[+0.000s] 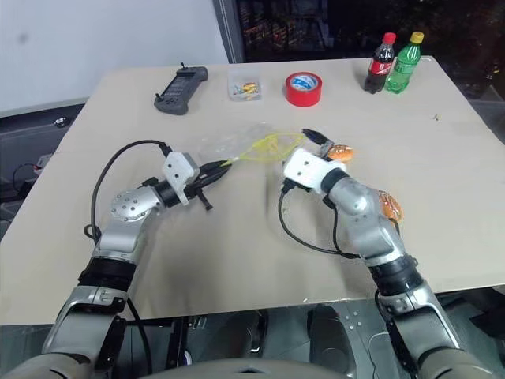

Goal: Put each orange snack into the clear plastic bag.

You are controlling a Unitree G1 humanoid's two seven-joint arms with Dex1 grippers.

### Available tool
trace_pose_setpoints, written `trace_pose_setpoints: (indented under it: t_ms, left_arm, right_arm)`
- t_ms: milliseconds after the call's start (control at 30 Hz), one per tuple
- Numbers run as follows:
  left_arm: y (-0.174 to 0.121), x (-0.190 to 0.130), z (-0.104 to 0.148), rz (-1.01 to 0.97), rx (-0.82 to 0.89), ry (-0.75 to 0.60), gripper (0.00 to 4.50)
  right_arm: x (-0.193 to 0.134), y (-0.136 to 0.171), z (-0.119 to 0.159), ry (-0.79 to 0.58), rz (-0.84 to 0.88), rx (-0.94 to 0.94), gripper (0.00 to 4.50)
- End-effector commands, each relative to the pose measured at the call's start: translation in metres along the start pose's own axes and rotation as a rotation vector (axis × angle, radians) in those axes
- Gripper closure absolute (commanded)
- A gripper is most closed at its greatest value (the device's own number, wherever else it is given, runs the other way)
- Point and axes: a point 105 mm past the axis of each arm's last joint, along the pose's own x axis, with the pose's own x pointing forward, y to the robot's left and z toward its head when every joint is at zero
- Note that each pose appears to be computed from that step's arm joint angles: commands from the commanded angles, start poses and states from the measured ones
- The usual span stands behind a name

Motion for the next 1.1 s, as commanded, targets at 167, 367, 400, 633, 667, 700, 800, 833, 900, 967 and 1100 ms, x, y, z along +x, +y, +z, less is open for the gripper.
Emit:
trace_pose_setpoints:
  t_ms: [167, 367, 400, 633, 667, 700, 800, 833, 900, 967, 1100]
  left_arm:
    - [0.000, 0.004, 0.030, -0.032, -0.037, -0.109, 4.50]
    - [-0.021, -0.012, 0.032, -0.193, -0.011, -0.131, 4.50]
    - [-0.022, -0.012, 0.031, -0.202, -0.004, -0.127, 4.50]
    - [-0.021, -0.010, 0.033, -0.204, -0.008, -0.144, 4.50]
    - [-0.022, -0.010, 0.033, -0.205, -0.009, -0.144, 4.50]
    - [-0.022, -0.009, 0.033, -0.206, -0.010, -0.145, 4.50]
    - [-0.021, -0.010, 0.032, -0.201, -0.012, -0.136, 4.50]
    - [-0.019, -0.011, 0.031, -0.192, -0.006, -0.129, 4.50]
    - [-0.016, -0.010, 0.030, -0.170, 0.007, -0.119, 4.50]
    - [-0.015, -0.009, 0.029, -0.145, 0.029, -0.117, 4.50]
    - [-0.020, -0.007, 0.028, -0.140, 0.040, -0.122, 4.50]
  right_arm:
    - [-0.095, -0.051, -0.058, 0.393, -0.124, 0.236, 0.10]
    - [-0.147, -0.052, -0.095, 0.586, -0.121, 0.400, 0.10]
    - [-0.151, -0.049, -0.100, 0.605, -0.111, 0.427, 0.10]
    - [-0.158, -0.033, -0.113, 0.635, -0.089, 0.574, 0.63]
    - [-0.157, -0.033, -0.114, 0.634, -0.094, 0.574, 0.87]
    - [-0.157, -0.033, -0.115, 0.633, -0.095, 0.573, 1.34]
    - [-0.155, -0.034, -0.113, 0.614, -0.098, 0.578, 2.77]
    - [-0.153, -0.036, -0.109, 0.594, -0.099, 0.566, 3.21]
    - [-0.148, -0.037, -0.099, 0.542, -0.088, 0.557, 4.02]
    - [-0.136, -0.034, -0.077, 0.451, -0.044, 0.567, 4.02]
    - [-0.107, -0.016, -0.031, 0.283, 0.071, 0.609, 4.02]
